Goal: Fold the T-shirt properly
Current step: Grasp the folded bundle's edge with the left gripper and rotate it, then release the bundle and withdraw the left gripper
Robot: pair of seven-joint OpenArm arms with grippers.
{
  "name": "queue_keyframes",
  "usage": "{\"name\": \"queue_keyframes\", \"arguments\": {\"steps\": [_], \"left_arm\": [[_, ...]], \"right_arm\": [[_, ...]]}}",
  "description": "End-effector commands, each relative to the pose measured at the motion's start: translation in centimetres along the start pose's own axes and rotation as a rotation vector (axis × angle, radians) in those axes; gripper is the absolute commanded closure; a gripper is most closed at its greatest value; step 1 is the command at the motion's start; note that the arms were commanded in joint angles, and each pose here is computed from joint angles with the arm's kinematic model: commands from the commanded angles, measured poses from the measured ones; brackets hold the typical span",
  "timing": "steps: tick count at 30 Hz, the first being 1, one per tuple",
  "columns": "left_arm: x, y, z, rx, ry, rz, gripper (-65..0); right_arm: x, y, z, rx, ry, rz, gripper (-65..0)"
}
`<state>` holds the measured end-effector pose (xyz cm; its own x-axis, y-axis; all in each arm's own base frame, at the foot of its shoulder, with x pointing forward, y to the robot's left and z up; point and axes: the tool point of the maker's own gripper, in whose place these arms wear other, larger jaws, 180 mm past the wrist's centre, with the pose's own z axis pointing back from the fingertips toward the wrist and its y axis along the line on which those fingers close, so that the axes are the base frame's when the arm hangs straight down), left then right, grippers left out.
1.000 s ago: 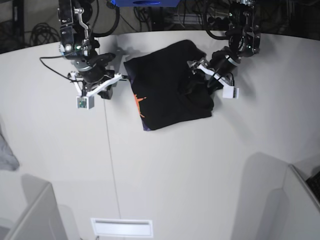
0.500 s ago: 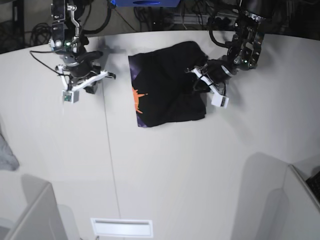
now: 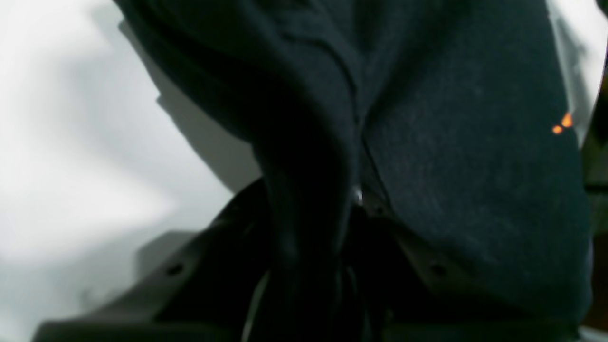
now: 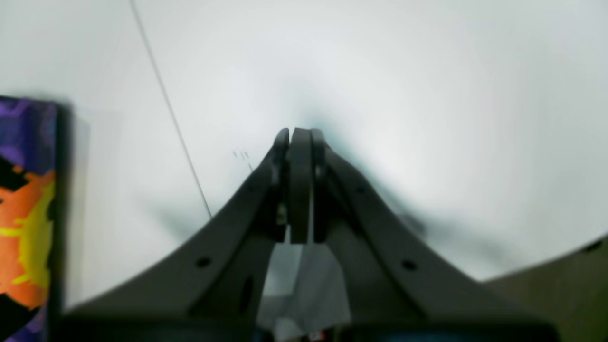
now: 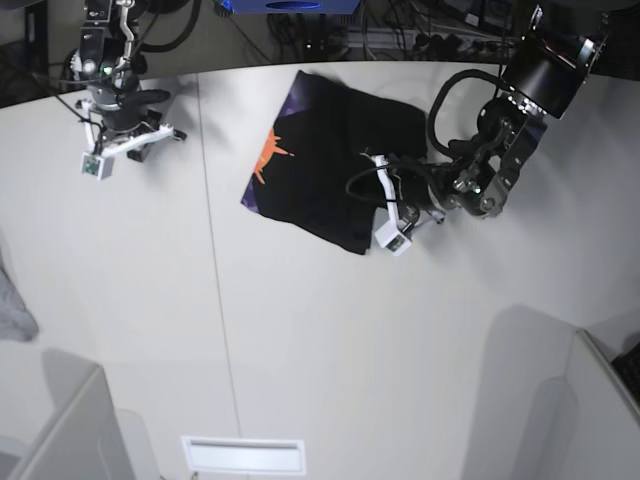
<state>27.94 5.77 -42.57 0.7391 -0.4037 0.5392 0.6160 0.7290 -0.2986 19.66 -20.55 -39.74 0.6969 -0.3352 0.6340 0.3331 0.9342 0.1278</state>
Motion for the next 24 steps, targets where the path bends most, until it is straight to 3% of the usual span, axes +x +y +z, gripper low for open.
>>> {"name": "queue_keyframes", "arguments": {"steps": [1,4,9,14,20,24], "left_arm": [[1.7,1.2,0.5,0.057,-0.002,-0.077,0.0],[2.6,1.2,-0.2,0.107,0.058,-0.261,0.0],[2.7,-0.1,-1.1,0.089,0.160,-0.590,0.0],[3.9,-1.4,-2.2,0.103,0.197,-0.829,0.0],[5.1,-3.6,-3.6,0.097,0.229,-1.060,0.0],[6.3,-5.4,-4.4,0.097,0.209,-1.126,0.0]], "right_arm": [[0.7,-0.5,0.4,-0.012,-0.032,-0.005,0.0],[0.5,-0.9,0.5,-0.031,-0.033,-0.046,0.0],[-0.4,-0.8,0.7,-0.037,-0.017,-0.082,0.0],[-1.5,0.0,0.8,-0.028,0.003,-0.123,0.0],[-2.1,0.8,0.8,-0.018,0.011,-0.159,0.0],[-2.2,1.0,0.8,-0.016,0.013,-0.164,0.0]]}}
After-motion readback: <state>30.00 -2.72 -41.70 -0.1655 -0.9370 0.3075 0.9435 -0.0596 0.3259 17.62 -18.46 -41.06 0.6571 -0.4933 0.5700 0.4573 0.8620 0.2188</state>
